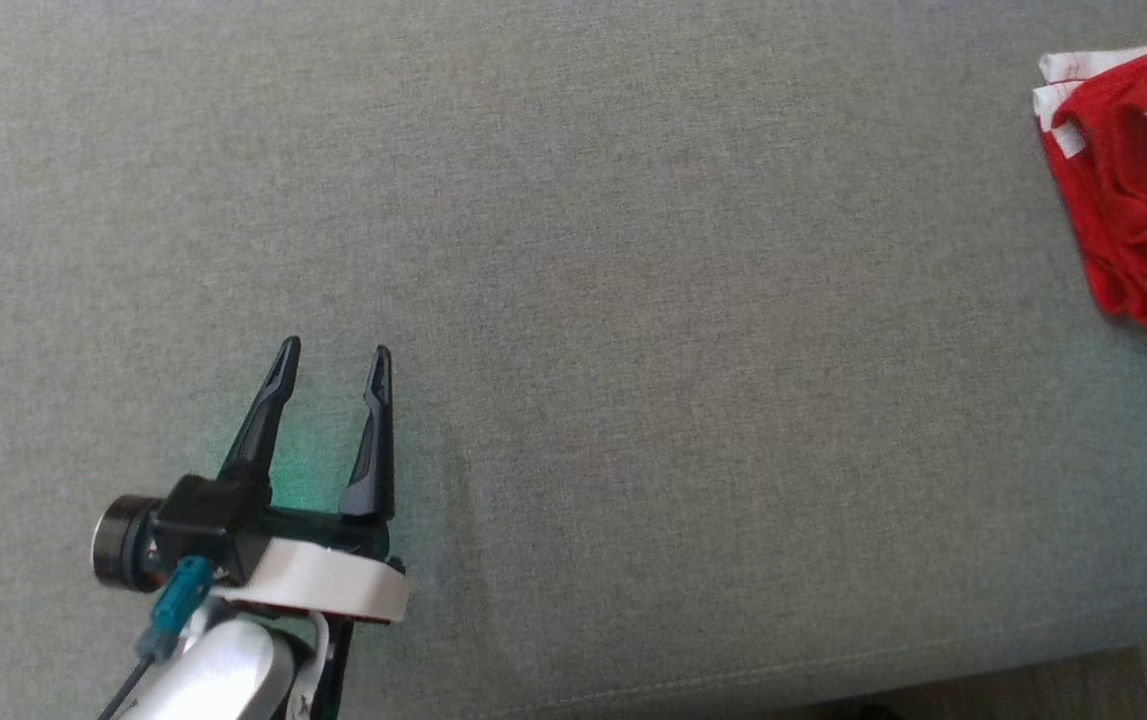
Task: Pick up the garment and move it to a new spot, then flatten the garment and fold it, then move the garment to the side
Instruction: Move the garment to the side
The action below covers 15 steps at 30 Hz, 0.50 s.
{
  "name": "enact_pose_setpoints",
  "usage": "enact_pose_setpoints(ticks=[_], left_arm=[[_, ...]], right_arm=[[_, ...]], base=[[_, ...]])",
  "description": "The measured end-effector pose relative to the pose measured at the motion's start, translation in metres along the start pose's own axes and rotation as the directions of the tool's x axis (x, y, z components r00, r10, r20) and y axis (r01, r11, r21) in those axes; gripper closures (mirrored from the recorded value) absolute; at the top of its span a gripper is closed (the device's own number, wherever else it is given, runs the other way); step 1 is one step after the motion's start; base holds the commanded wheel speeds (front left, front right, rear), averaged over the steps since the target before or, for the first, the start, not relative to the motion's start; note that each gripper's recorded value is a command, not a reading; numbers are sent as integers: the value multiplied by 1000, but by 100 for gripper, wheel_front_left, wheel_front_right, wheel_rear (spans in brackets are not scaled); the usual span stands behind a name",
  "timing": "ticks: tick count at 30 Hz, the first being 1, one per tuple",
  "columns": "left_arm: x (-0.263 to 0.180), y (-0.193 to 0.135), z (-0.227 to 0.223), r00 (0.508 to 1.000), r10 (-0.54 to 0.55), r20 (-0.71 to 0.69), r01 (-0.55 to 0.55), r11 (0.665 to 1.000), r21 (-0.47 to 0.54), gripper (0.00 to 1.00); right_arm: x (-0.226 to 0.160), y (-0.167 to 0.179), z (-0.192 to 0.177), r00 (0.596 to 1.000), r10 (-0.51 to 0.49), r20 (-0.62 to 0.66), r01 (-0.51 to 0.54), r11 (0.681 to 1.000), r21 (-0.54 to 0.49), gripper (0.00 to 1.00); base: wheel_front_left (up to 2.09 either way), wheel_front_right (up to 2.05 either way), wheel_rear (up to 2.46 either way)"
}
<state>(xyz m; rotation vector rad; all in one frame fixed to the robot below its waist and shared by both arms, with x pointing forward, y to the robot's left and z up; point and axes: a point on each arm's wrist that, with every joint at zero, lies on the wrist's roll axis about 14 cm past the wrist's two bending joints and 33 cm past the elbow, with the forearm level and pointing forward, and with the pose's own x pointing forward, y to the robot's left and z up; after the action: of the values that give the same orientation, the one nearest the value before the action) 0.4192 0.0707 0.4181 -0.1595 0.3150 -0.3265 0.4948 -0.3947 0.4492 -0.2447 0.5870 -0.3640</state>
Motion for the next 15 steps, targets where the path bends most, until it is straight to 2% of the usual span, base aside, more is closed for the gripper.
enact_pose_setpoints(ticks=[4,9,15], left_arm=[[-1,-2,5,1000,-2,19,2,1000,4,0],[-6,-5,15,999,-1,53,0,1000,4,0],[-19,-2,29,994,32,101,-31,999,-10,0]], right_arm=[[-5,7,5,1000,10,18,-10,1000,1,0],[-18,21,30,994,46,103,-46,999,3,0],[-47,46,58,967,123,222,-127,992,5,0]], base=[[0,0,0],[0,0,0],[0,0,0]])
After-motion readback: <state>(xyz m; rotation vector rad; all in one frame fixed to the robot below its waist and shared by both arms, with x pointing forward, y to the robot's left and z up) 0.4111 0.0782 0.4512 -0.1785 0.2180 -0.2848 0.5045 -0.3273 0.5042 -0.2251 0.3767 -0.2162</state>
